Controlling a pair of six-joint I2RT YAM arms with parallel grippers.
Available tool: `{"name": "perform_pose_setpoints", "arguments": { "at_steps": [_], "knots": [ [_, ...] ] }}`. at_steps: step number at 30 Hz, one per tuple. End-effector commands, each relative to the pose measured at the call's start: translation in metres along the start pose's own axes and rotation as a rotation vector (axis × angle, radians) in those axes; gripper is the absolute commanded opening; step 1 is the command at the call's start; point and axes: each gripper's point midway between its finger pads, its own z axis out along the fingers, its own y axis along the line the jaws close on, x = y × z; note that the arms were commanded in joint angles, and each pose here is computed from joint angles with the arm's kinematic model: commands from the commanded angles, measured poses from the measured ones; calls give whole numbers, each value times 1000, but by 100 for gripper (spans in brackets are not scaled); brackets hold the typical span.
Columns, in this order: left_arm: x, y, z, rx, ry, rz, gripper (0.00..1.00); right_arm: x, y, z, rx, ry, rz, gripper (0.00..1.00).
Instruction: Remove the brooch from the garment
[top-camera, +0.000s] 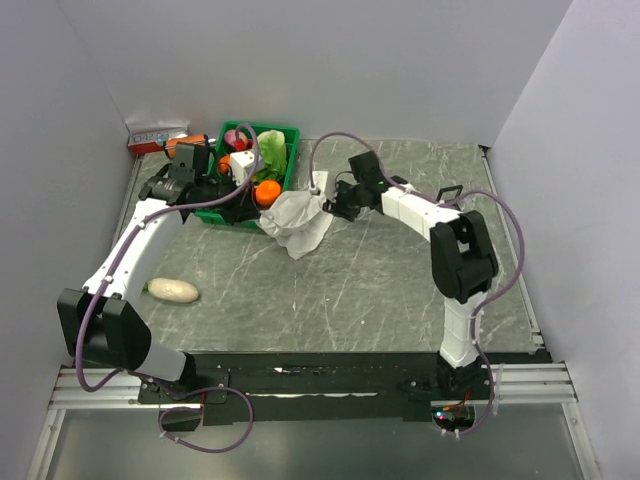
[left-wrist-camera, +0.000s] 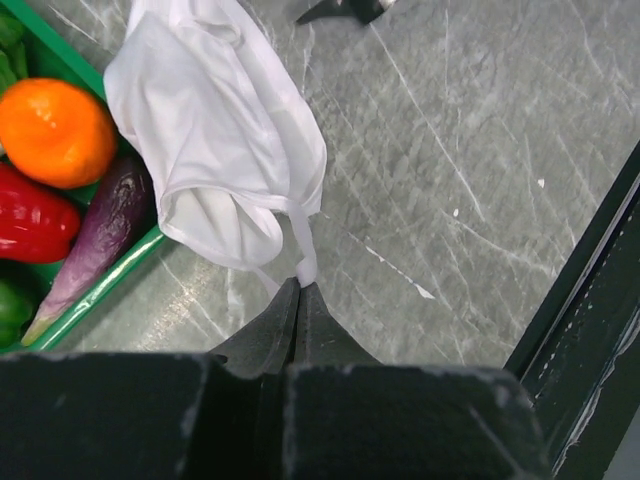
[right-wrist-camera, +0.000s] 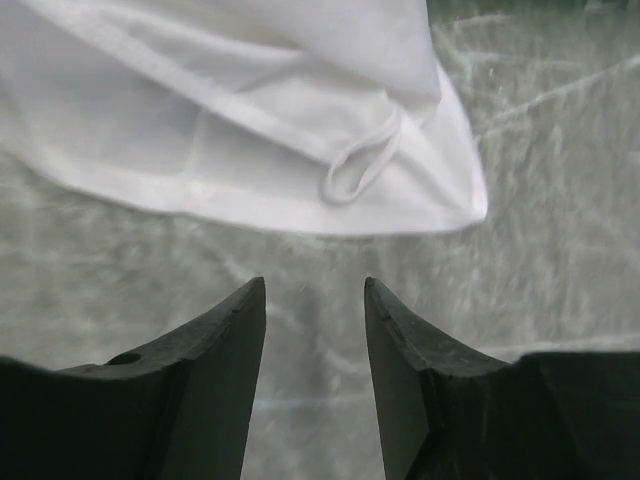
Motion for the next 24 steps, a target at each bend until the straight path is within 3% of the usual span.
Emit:
{"name": "perform_pose_setpoints", "arguments": {
  "at_steps": [1, 14, 22, 24],
  "knots": [
    [-32, -6, -16, -4, -72, -11, 1, -32, -40, 24, 137, -90, -279, 51],
    [-37, -12, -19, 11, -76, -55, 1, -24, -34, 81, 78, -58, -369, 52],
    [-39, -7, -19, -4, -77, -50, 1, -15, -35, 96, 79, -6, -383, 44],
    [-39, -5, -18, -9, -75, -51, 1, -13, -34, 96, 79, -1, -387, 37]
  ]
}}
